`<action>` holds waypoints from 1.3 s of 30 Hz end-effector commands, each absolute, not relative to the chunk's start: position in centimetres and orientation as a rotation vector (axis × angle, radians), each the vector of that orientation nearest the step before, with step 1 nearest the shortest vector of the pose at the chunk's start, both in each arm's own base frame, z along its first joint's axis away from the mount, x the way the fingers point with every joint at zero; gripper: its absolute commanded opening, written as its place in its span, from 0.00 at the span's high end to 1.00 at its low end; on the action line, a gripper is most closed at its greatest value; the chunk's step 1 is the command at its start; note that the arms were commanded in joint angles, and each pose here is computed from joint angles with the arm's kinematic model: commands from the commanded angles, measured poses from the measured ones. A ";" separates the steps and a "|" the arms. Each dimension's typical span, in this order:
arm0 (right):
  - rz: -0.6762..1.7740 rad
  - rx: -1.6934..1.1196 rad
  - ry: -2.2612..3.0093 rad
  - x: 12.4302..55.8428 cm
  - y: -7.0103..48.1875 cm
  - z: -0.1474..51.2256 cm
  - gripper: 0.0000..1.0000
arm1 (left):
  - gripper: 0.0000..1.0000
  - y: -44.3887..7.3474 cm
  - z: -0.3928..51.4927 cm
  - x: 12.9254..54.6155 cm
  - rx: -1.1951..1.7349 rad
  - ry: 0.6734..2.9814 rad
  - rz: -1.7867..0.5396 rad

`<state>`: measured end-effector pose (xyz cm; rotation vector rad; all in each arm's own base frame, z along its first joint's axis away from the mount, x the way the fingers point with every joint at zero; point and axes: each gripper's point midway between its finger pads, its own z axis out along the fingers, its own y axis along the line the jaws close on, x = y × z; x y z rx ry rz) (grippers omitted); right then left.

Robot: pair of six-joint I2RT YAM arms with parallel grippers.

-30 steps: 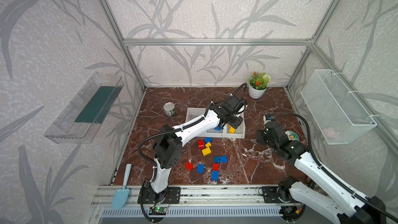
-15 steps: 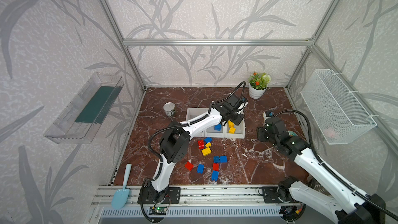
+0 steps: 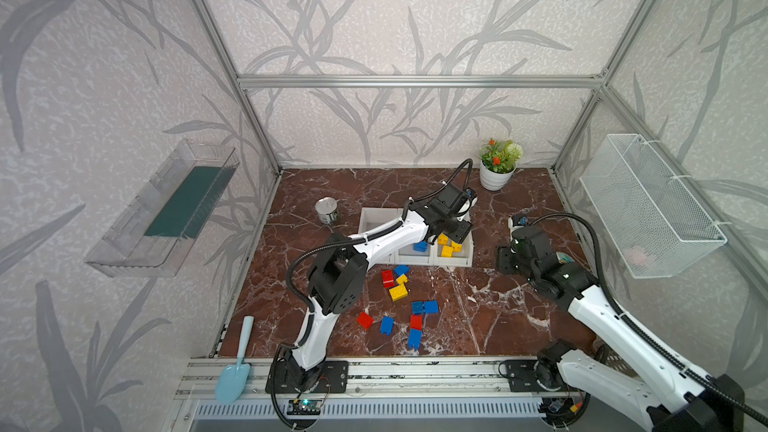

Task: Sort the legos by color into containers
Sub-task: 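Carry the yellow brick with the left gripper into the yellow compartment and release, then reach the right gripper down to the pile while the left arm withdraws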

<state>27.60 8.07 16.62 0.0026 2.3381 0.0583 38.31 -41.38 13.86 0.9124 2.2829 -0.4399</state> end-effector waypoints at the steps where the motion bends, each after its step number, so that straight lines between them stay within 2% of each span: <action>1: 0.068 0.004 2.316 27.7 8.0 17.8 0.32 | 0.38 -40.4 15.8 38.7 0.839 2.263 -0.467; 7: 0.107 -0.033 2.326 27.7 8.8 17.5 0.32 | 0.37 -39.3 16.6 38.8 0.778 2.259 -0.496; 11: 0.167 -0.160 2.360 27.5 10.4 16.6 0.33 | 0.37 -37.7 17.1 39.2 0.702 2.257 -0.513; 16: 0.231 -0.280 2.395 27.1 12.3 15.9 0.33 | 0.37 -34.8 17.8 40.1 0.498 2.254 -0.644; 22: 0.326 -0.547 2.331 26.0 16.3 15.9 0.33 | 0.37 -31.5 19.7 40.6 0.399 2.224 -0.635; 31: 0.480 -1.150 2.229 19.1 25.1 13.8 0.32 | 0.37 -23.3 20.5 41.1 0.136 2.224 -0.508; 39: 0.483 -1.519 2.211 12.6 30.1 10.2 0.32 | 0.36 -18.0 20.3 39.9 -0.042 2.210 -0.490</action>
